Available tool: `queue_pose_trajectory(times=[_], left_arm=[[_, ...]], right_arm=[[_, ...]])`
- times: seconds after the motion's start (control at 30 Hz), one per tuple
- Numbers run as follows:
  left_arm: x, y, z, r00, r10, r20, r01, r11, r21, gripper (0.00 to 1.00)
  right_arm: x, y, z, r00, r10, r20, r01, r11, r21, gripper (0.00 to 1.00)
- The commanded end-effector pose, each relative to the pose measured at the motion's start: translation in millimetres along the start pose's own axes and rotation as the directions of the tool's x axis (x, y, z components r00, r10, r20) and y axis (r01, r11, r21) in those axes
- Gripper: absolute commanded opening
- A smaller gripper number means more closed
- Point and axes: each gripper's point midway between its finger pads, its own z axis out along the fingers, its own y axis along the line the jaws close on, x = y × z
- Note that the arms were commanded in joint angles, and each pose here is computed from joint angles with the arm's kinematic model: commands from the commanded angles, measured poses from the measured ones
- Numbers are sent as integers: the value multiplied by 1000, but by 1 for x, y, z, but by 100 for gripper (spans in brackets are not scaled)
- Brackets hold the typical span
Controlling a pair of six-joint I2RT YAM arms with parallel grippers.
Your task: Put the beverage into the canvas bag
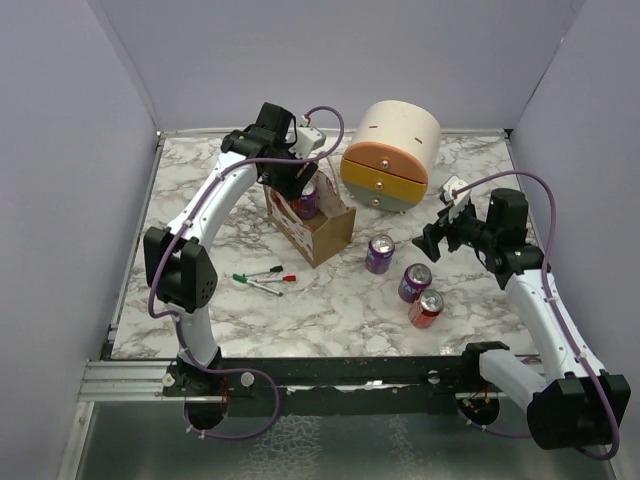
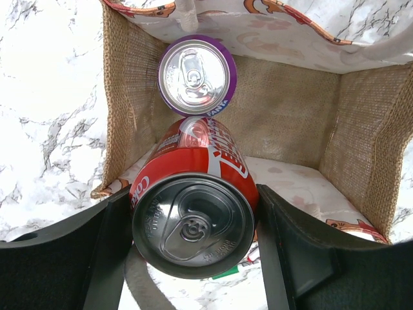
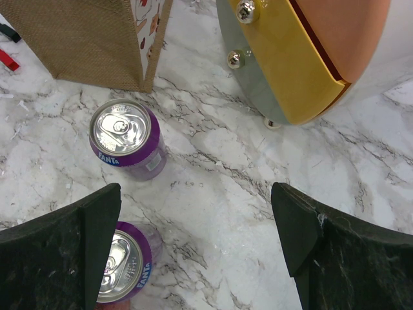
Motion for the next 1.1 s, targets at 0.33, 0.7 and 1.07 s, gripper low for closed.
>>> queue_pose_trajectory(times=[0.33,0.7,1.07], left_arm=[[-8,20,27,999,-15,41,16,999,-30,1],[3,26,41,999,-34,9,34,999,-19,8],[15,24,58,1000,0,-18,0,1000,7,20]], right_arm=[[3,-2,2,1000,-10,-3,10,1000,-2,100],[5,-1,3,1000,-3,-9,3,1000,-8,100],[6,-1,4,1000,-3,-9,3,1000,-12,100]])
